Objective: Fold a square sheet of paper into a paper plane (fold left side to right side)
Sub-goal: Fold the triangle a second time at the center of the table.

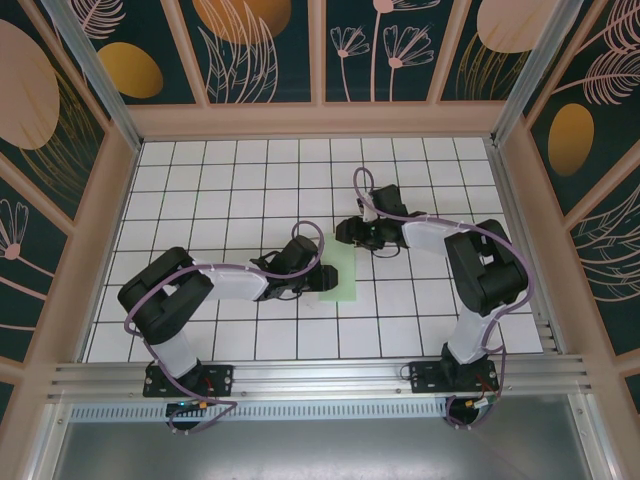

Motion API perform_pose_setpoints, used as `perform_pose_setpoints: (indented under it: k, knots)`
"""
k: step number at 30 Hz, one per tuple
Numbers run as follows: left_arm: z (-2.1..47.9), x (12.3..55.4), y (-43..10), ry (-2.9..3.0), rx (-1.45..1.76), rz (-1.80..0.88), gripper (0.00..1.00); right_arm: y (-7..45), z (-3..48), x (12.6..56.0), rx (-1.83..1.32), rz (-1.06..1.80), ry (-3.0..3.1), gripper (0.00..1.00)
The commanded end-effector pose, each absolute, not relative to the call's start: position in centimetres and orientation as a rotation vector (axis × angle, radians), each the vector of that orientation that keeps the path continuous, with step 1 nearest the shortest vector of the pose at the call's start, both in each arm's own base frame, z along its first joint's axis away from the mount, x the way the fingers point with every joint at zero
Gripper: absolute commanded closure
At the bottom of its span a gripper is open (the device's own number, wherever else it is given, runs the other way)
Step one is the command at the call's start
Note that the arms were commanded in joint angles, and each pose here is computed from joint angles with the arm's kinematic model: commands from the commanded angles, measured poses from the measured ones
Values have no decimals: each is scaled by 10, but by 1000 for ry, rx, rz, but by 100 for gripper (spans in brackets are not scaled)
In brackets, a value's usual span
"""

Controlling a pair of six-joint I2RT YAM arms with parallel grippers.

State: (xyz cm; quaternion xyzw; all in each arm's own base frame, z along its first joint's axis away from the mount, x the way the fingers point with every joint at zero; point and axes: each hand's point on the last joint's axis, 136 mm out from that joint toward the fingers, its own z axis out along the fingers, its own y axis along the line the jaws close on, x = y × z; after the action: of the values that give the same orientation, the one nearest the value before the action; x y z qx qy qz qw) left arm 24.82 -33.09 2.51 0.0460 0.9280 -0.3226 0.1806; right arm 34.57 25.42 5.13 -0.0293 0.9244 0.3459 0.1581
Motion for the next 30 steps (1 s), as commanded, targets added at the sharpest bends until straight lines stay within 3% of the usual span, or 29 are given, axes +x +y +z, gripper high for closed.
perform_pose_setpoints:
  k: [1,13,23,30]
  knots:
    - [22,242,-328,2630,144,-898,54,259,62,338,-125,1040,2613,45]
    - [73,250,-326,2496,160,-931,42,261,60,324,-122,1109,2634,55]
    - [103,243,-304,2379,256,-845,41,259,61,310,-53,1140,2699,61]
    - [100,221,-323,2389,388,-734,41,258,60,303,-2,1149,2764,66]
